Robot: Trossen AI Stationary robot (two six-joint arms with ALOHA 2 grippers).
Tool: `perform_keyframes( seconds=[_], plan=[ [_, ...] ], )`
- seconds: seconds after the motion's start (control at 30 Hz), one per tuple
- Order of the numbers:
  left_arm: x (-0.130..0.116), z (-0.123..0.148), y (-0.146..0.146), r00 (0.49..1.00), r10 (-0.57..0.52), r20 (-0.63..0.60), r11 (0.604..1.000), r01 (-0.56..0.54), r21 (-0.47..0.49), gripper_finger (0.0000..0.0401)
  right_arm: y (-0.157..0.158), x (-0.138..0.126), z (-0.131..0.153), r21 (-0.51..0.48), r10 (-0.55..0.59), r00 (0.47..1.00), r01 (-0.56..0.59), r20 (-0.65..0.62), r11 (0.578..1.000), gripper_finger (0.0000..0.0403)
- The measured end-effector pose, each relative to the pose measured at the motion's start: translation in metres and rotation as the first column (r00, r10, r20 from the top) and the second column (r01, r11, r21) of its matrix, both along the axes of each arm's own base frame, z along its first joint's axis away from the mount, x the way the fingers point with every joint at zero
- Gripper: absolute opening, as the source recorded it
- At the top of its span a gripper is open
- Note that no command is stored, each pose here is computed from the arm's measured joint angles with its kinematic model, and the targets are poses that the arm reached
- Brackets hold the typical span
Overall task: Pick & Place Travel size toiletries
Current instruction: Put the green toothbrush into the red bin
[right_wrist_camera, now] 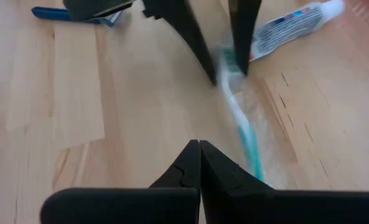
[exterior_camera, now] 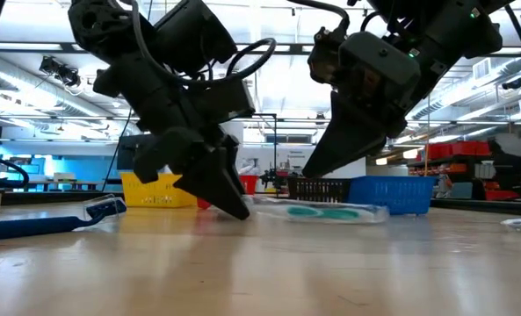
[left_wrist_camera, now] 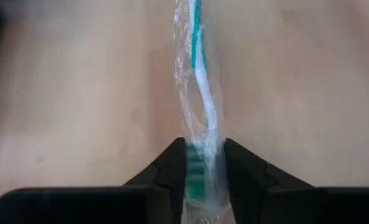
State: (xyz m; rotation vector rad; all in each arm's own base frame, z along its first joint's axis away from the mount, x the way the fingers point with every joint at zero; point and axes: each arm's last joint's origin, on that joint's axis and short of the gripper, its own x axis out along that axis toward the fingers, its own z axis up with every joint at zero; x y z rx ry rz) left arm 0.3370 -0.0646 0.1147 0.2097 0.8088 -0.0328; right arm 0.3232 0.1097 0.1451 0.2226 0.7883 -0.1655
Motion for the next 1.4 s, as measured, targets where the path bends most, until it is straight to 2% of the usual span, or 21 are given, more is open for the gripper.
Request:
perform_keyframes(
  seconds=[0.1,0.33,0.47,0.53,0.67,0.8,0.9,1.0,1.23,1.4],
  plan=[
    [-0.001,0.003,0.001,0.999,0.041,0.0,0.999,-0.041,0.025,0.0091,0.0,0.0,0.0,-0.005,-0.005,1.0,0.005,0.002,1.0,0.0001],
    [-0.004,0.009,0.003,0.996,0.093,0.007,0.995,-0.094,0.04,0.0125,0.0,0.0,0.0,-0.006,-0.006,1.0,0.006,0.002,1.0,0.0001],
    [-0.007,0.022,0.005,0.989,0.144,0.045,0.987,-0.147,0.064,0.0123,0.0,0.0,0.0,-0.006,-0.006,1.0,0.006,0.002,1.0,0.0001],
    [-0.01,0.03,0.008,0.981,0.185,0.066,0.976,-0.191,0.105,0.0117,0.0,0.0,0.0,-0.006,-0.006,1.0,0.006,0.002,1.0,0.0001],
    [-0.018,0.05,0.019,0.944,0.307,0.123,0.918,-0.328,0.225,0.0109,0.0,0.0,0.0,-0.005,-0.006,1.0,0.006,0.003,1.0,0.0001],
    [-0.027,0.066,0.037,0.875,0.449,0.179,0.837,-0.482,0.258,0.0114,0.0,0.0,0.0,-0.005,-0.006,1.0,0.006,0.004,1.0,0.0001],
    [-0.028,0.072,0.055,0.793,0.564,0.231,0.768,-0.606,0.205,0.0118,0.0,0.0,0.0,-0.005,-0.006,1.0,0.006,0.005,1.0,0.0001],
    [-0.027,0.073,0.075,0.728,0.64,0.246,0.724,-0.678,0.127,0.0116,0.0,0.0,0.0,-0.005,-0.006,1.0,0.006,0.005,1.0,0.0001],
    [-0.028,0.064,0.122,0.647,0.748,0.149,0.659,-0.751,-0.047,0.0119,0.0,0.0,0.0,-0.005,-0.005,1.0,0.006,0.005,1.0,0.0001],
    [-0.033,0.064,0.145,0.582,0.801,0.139,0.595,-0.8,-0.081,0.0125,0.0,0.0,0.0,-0.005,-0.006,1.0,0.006,0.005,1.0,0.0001]
  ],
)
